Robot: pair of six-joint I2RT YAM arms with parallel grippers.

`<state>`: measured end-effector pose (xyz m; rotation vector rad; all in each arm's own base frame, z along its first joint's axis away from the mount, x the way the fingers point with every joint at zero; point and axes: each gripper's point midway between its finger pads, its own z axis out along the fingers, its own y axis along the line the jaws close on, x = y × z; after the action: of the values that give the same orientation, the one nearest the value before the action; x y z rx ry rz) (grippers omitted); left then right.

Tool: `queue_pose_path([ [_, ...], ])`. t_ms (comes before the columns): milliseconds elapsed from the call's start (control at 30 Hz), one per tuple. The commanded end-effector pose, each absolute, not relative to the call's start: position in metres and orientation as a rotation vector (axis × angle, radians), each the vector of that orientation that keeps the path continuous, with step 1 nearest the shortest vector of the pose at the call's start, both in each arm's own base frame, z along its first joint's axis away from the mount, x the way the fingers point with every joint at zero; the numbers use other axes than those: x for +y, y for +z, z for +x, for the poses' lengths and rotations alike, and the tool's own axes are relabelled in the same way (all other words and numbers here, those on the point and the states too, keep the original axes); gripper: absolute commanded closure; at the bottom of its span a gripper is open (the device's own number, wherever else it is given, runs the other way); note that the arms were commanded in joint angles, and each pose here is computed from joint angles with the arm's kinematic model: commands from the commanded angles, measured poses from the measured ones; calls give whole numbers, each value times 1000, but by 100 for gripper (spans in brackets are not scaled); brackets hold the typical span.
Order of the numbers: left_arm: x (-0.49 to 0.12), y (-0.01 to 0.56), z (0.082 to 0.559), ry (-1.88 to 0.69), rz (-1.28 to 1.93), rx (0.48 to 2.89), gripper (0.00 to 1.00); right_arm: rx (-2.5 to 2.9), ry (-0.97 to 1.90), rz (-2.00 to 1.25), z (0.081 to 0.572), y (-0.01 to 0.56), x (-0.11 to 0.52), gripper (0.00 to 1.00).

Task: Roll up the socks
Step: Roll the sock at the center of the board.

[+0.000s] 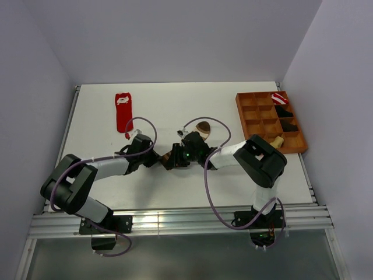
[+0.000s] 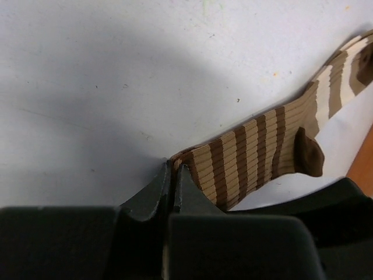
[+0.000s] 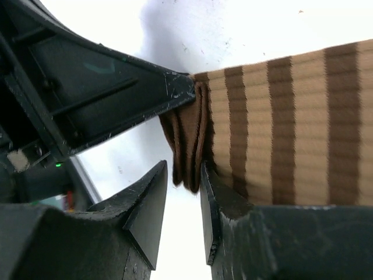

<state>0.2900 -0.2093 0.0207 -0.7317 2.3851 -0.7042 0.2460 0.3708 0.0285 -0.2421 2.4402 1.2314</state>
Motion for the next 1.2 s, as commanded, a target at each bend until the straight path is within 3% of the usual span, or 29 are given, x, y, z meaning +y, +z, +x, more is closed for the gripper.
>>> queue_pose_path([
  [0,-176,-19,253,-400,-706,2593,100,2406,1047,-255,254,32,353,63],
  [800,-189,-19,256,-259,-654,2669,100,2350,1056,-315,256,43,379,67],
  [900,-192,-18,257,-259,-653,2666,100,2368,1025,-288,258,36,375,76],
  [1033,-190,-15,257,-270,-686,2642,100,2398,978,-236,258,27,365,100],
  [1167,-192,7,263,-360,-724,2548,96,2465,988,-122,251,10,345,100],
])
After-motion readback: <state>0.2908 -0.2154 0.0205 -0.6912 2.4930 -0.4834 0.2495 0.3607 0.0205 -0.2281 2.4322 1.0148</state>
